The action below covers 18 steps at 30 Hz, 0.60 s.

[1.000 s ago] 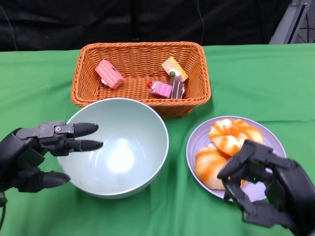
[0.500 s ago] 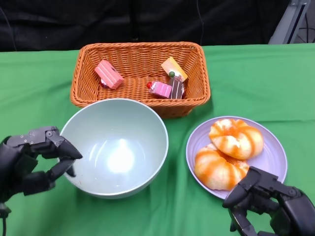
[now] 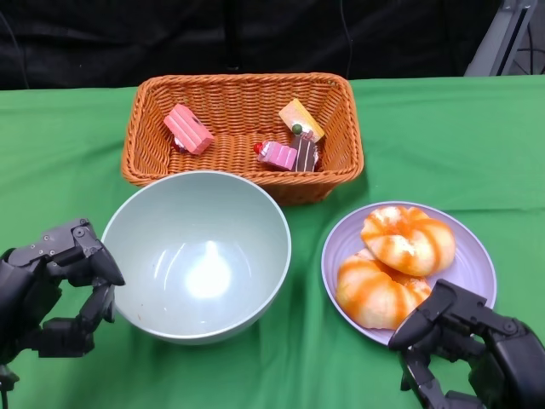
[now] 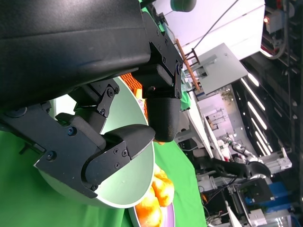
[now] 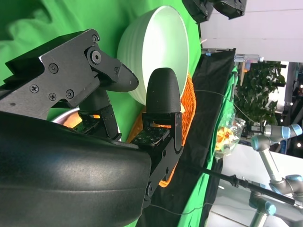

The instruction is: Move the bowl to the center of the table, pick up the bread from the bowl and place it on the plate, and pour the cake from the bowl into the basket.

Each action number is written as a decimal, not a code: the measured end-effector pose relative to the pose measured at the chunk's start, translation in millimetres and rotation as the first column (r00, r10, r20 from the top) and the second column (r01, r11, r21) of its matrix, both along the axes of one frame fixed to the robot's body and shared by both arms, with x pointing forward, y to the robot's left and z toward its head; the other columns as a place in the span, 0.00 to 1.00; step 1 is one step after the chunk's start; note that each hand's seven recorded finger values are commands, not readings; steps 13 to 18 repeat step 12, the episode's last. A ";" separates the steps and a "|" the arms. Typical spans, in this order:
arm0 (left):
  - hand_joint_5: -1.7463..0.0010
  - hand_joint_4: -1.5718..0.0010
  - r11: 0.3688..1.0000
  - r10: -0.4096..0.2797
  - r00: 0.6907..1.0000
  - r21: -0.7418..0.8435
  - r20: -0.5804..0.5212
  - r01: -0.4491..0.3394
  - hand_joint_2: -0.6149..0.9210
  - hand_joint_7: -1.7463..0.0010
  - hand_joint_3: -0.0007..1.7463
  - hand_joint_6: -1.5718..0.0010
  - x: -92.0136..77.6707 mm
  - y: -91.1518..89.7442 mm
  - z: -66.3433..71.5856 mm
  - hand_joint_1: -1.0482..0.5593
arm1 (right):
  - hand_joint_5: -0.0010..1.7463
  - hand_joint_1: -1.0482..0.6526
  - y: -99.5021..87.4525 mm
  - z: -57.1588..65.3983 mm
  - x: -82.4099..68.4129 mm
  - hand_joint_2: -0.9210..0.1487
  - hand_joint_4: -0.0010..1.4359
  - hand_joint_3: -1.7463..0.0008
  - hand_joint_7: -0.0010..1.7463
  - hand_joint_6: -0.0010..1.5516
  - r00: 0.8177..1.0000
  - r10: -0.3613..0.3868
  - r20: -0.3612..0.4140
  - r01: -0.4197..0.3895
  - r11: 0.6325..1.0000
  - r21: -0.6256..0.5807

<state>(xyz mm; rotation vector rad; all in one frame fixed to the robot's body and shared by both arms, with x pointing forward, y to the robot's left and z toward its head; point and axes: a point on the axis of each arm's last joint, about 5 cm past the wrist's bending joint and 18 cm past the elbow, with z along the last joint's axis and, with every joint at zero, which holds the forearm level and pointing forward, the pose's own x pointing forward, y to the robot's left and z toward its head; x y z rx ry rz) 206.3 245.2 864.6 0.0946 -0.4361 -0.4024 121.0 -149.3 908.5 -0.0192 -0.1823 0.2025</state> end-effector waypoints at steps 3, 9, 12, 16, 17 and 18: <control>0.00 0.46 1.000 0.004 1.000 -0.004 -0.004 -0.004 0.72 0.07 0.76 0.57 0.5 0.4 -0.5 0.61 | 0.99 0.63 -0.5 0.8 1.3 0.34 0.45 0.37 0.85 0.37 1.000 -0.004 0.007 0.004 1.000 -0.001; 0.00 0.46 1.000 0.005 1.000 0.000 -0.006 -0.005 0.72 0.07 0.75 0.58 1.4 0.5 -0.8 0.58 | 0.99 0.64 -0.6 1.4 2.8 0.36 0.45 0.36 0.85 0.38 1.000 -0.003 0.013 0.003 1.000 -0.006; 0.00 0.45 1.000 0.001 1.000 0.021 -0.001 -0.001 0.73 0.08 0.73 0.55 1.0 0.0 -0.8 0.58 | 0.99 0.63 -0.5 1.8 3.4 0.37 0.45 0.36 0.85 0.38 1.000 -0.002 0.016 0.002 1.000 -0.009; 0.00 0.45 1.000 0.001 1.000 0.021 -0.001 -0.001 0.73 0.08 0.73 0.55 1.0 0.0 -0.8 0.58 | 0.99 0.63 -0.5 1.8 3.4 0.37 0.45 0.36 0.85 0.38 1.000 -0.002 0.016 0.002 1.000 -0.009; 0.00 0.45 1.000 0.001 1.000 0.021 -0.001 -0.001 0.73 0.08 0.73 0.55 1.0 0.0 -0.8 0.58 | 0.99 0.63 -0.5 1.8 3.4 0.37 0.45 0.36 0.85 0.38 1.000 -0.002 0.016 0.002 1.000 -0.009; 0.00 0.45 1.000 0.001 1.000 0.021 -0.001 -0.001 0.73 0.08 0.73 0.55 1.0 0.0 -0.8 0.58 | 0.99 0.63 -0.5 1.8 3.4 0.37 0.45 0.36 0.85 0.38 1.000 -0.002 0.016 0.002 1.000 -0.009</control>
